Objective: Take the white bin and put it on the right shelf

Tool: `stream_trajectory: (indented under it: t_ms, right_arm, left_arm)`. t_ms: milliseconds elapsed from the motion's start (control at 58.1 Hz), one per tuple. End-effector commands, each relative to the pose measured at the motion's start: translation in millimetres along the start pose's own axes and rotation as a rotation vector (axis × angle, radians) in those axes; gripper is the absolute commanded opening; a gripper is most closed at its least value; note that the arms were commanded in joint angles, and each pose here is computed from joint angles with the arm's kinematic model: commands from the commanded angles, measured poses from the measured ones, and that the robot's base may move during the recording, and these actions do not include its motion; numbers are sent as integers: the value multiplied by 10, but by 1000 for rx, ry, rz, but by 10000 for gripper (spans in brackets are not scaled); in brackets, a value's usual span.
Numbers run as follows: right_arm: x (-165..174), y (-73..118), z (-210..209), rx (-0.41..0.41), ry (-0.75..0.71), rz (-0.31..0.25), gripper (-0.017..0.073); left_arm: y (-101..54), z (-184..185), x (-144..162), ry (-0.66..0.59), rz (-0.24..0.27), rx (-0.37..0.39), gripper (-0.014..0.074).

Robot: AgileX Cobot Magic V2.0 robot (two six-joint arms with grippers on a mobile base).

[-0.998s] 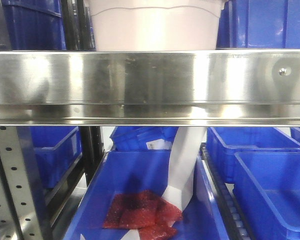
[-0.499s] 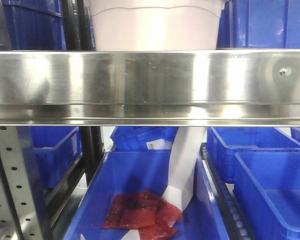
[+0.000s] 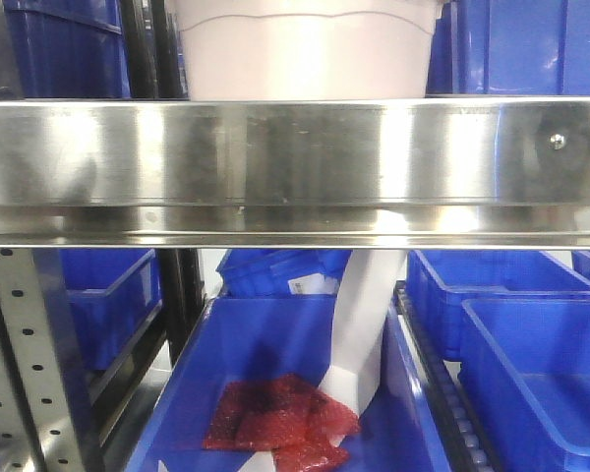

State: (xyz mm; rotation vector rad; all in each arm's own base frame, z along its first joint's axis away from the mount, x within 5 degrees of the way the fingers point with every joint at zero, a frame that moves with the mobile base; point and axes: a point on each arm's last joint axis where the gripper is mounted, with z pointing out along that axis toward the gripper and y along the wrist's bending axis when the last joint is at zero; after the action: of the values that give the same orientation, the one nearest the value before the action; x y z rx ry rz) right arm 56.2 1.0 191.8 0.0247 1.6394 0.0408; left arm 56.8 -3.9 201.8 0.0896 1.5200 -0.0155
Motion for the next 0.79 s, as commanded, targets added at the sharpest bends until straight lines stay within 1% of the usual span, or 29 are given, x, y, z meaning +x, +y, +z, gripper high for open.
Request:
stream_trajectory:
  t_ms: [0, 206, 327, 774]
  right_arm:
    - [-142, 0, -27, 0, -129, 3, 74]
    - [-174, 0, -31, 1, -165, 4, 74]
    - [-222, -1, -40, 2, -218, 4, 74]
    - [-223, -1, -40, 2, -220, 4, 74]
  left_arm:
    - [6, -7, -43, -89, -15, -7, -128]
    - [6, -7, -43, -89, -15, -7, -128]
    - [6, -7, -43, -89, -15, -7, -128]
    - [6, -7, -43, -89, -15, -7, -128]
